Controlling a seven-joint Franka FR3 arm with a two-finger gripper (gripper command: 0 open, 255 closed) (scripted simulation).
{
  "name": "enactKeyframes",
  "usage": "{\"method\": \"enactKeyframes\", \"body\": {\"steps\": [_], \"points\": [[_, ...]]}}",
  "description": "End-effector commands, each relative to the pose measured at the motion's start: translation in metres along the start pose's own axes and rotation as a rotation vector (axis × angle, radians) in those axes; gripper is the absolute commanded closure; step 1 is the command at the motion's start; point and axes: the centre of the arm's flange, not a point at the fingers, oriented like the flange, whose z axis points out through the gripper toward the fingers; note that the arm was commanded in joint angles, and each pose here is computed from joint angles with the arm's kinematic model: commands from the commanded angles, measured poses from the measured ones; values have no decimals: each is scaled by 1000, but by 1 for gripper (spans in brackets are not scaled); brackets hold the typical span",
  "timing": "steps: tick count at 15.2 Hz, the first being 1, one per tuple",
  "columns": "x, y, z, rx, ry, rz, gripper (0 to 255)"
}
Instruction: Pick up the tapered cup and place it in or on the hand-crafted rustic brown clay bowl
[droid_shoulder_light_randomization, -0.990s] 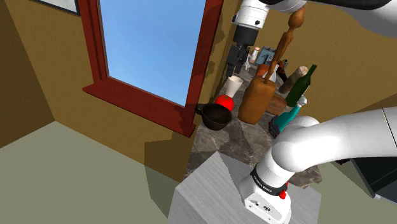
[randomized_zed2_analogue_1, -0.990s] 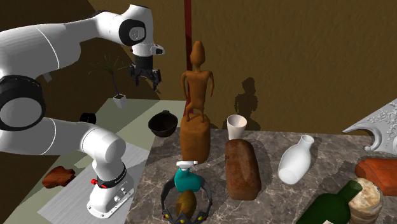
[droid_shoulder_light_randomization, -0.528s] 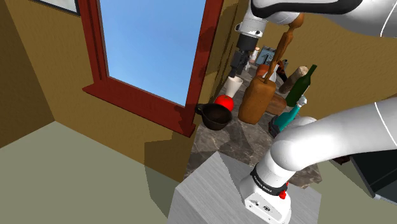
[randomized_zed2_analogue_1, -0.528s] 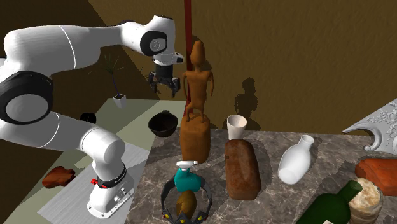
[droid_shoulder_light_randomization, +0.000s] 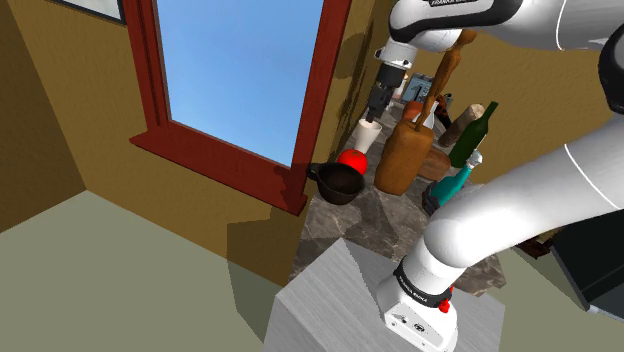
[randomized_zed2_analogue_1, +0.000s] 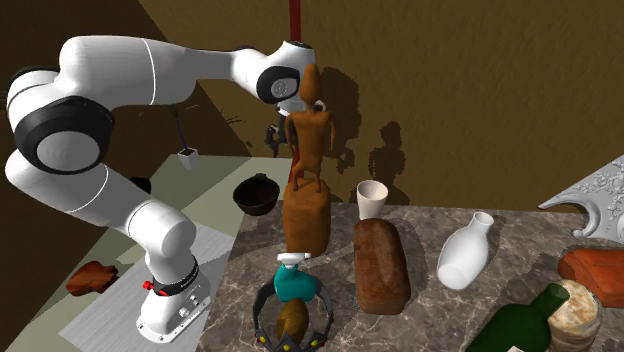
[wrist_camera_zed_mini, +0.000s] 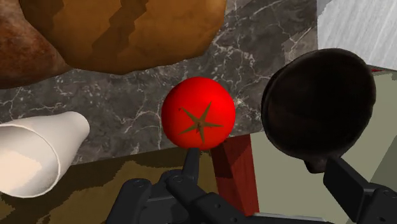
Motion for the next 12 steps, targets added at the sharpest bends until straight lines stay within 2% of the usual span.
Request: {"method": "enactKeyframes", "body": {"steps": [1, 12], "points": [[5, 27, 6, 0, 7, -4, 0], [25, 169, 36, 10, 42, -19, 0]]}}
